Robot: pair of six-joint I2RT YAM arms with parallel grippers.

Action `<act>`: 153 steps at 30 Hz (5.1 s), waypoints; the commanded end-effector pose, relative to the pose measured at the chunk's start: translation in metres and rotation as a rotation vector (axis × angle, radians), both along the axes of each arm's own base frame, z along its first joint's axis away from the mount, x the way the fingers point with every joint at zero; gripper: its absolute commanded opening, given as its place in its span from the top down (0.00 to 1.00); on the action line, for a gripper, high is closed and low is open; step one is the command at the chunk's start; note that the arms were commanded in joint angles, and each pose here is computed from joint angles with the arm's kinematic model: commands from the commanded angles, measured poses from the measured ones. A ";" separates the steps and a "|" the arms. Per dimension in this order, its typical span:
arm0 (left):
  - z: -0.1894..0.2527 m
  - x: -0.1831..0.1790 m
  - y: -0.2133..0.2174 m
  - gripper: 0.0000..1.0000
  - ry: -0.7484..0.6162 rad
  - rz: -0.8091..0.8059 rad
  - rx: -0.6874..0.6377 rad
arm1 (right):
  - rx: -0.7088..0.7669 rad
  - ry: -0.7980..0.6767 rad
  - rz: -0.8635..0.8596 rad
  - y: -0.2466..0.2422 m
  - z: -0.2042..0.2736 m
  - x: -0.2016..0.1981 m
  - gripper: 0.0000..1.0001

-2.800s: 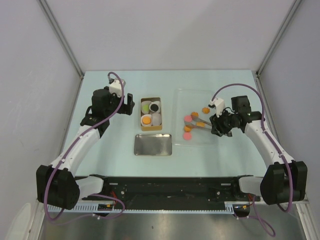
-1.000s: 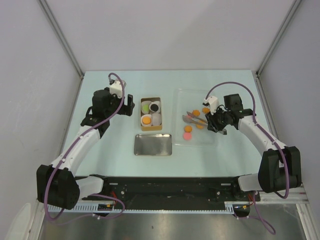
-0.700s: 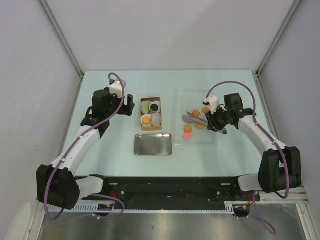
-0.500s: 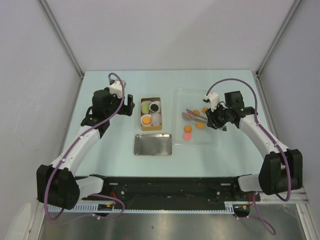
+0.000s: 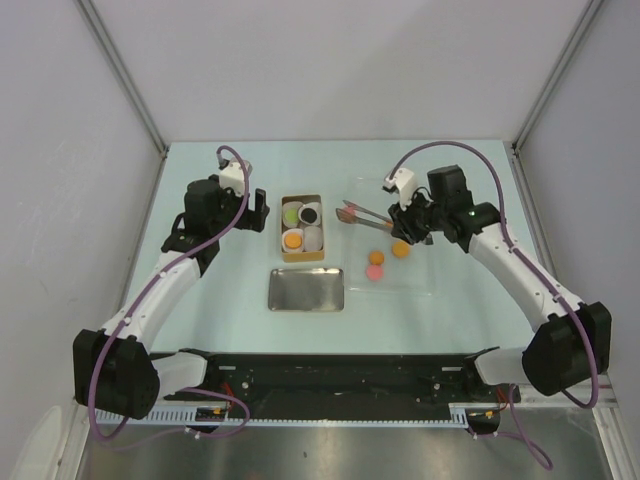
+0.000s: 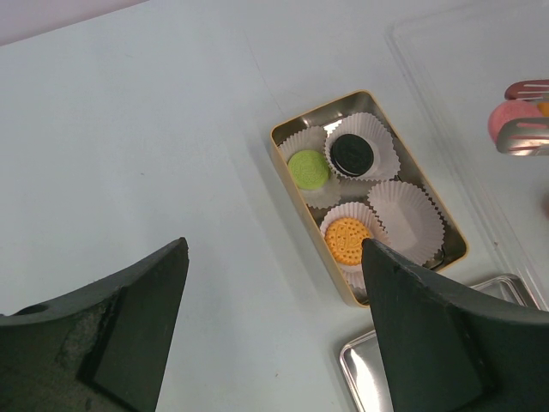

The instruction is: Pack the cookies

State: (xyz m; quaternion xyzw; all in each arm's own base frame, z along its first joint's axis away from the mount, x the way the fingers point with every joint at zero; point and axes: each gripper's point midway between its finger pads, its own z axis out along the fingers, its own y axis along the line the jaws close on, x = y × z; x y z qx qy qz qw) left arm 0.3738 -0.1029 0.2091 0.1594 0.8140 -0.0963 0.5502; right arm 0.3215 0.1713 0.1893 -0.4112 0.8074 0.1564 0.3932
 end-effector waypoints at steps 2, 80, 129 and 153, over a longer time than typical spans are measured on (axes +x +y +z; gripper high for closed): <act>0.013 0.002 0.002 0.13 -0.049 0.001 -0.003 | 0.039 -0.090 0.040 0.037 0.032 0.015 0.80; 0.008 0.005 0.003 0.13 -0.039 0.004 0.004 | -0.029 -0.026 0.172 0.099 -0.017 0.014 0.55; 0.013 0.002 0.004 0.13 -0.052 0.008 0.001 | 0.053 -0.289 -0.671 -0.144 0.045 0.080 0.59; 0.003 0.006 0.005 0.14 -0.032 0.014 0.013 | 0.039 -0.045 -0.887 -0.259 -0.104 0.030 0.59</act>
